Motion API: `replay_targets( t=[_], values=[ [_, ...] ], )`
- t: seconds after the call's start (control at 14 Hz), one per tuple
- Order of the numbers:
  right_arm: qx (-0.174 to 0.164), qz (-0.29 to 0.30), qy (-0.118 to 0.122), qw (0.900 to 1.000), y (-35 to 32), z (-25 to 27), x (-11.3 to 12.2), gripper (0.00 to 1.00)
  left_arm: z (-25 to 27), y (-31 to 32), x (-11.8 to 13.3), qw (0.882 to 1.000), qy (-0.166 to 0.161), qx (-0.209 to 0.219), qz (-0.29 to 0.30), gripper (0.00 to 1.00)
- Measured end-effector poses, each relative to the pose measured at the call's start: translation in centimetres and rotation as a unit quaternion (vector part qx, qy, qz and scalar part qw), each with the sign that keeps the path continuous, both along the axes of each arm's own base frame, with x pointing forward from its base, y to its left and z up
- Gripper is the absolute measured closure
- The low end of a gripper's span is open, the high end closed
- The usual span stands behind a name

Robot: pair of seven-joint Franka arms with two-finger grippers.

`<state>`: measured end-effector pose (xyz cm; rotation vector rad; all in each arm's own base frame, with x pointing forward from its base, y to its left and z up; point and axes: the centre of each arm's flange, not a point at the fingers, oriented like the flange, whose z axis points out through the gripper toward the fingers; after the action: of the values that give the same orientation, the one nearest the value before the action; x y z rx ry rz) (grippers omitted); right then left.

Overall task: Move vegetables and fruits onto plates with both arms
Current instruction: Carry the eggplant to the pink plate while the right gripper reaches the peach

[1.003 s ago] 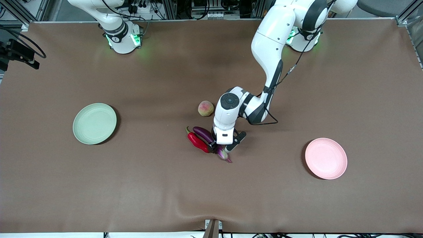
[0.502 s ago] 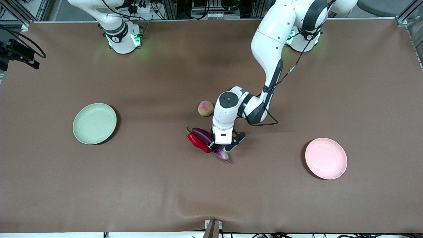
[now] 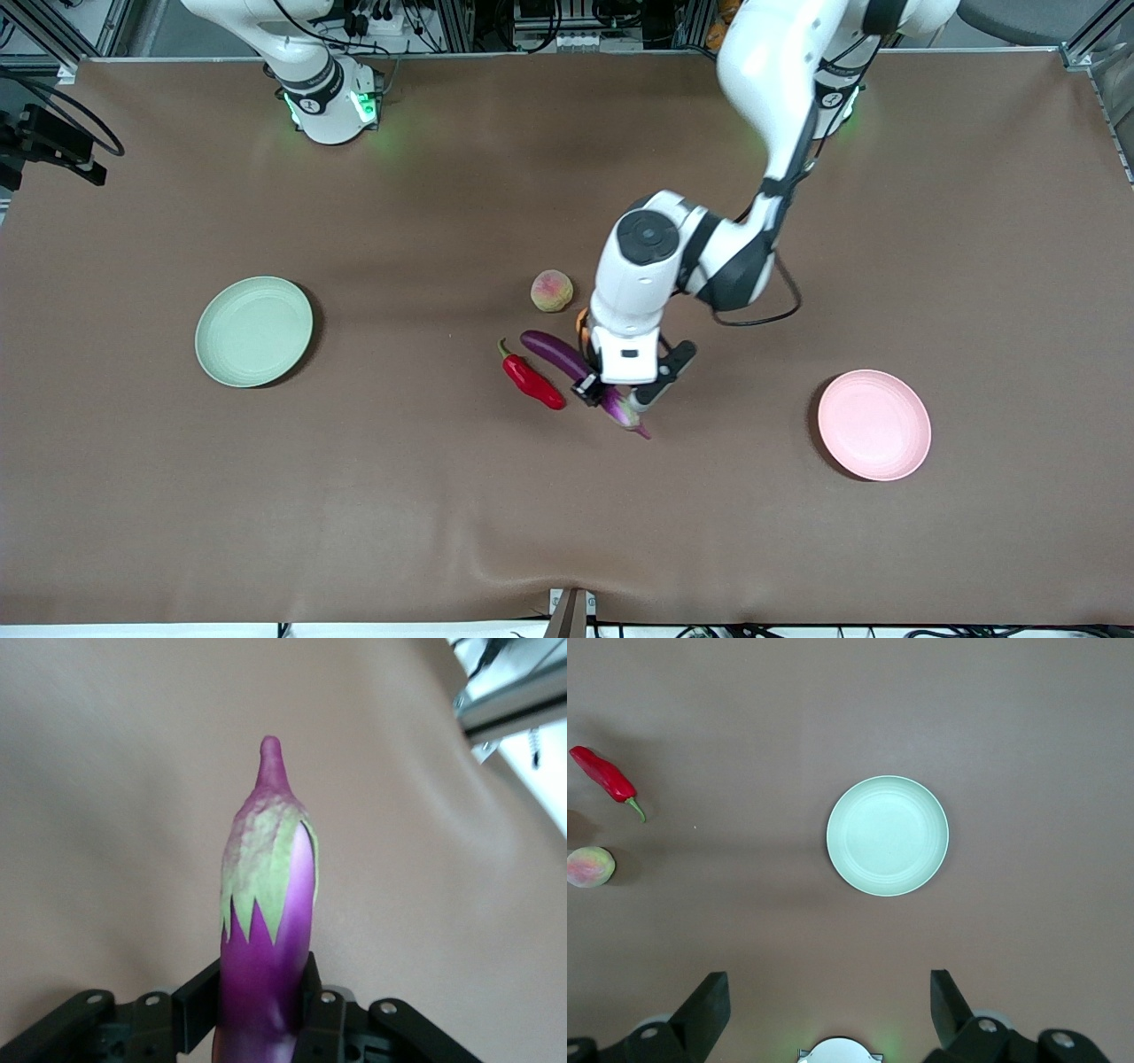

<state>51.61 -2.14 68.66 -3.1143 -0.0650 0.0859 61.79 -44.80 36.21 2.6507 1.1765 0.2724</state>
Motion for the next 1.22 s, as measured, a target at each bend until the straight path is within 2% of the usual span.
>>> replay_targets(
  t=[0.14,0.29,0.5,0.64,0.79,0.93,1.0,1.22],
  values=[
    [0.000,0.000,0.009,1.000,0.0,-1.0,0.7,0.00,3.9,3.9,1.6,1.000,0.006,0.005,0.002,0.65],
    [-0.001,0.000,0.032,0.999,0.0,-3.8,2.5,0.00,6.3,9.3,3.7,1.000,0.014,0.020,-0.009,0.65],
    [0.000,0.001,0.074,0.997,0.1,-9.7,6.0,0.00,5.8,16.7,6.5,0.998,0.027,0.046,-0.044,0.65],
    [0.003,0.013,0.082,0.997,1.6,-11.1,6.8,0.00,4.4,20.2,7.3,0.994,0.047,0.065,-0.077,0.65],
    [0.001,0.002,0.075,0.997,5.8,-11.0,6.9,0.00,3.3,23.0,7.7,0.987,0.064,0.079,-0.121,0.65],
    [0.010,-0.057,0.066,0.996,12.3,-11.4,7.0,0.00,1.8,25.3,7.9,0.977,0.079,0.094,-0.172,0.65],
    [0.018,-0.086,0.068,0.994,15.5,-12.1,6.9,0.00,0.6,26.7,7.9,0.969,0.089,0.104,-0.205,0.65],
    [0.026,-0.139,0.109,0.984,23.1,-15.9,6.5,0.00,-3.4,32.3,8.7,0.936,0.115,0.127,-0.306,0.65]
  ],
)
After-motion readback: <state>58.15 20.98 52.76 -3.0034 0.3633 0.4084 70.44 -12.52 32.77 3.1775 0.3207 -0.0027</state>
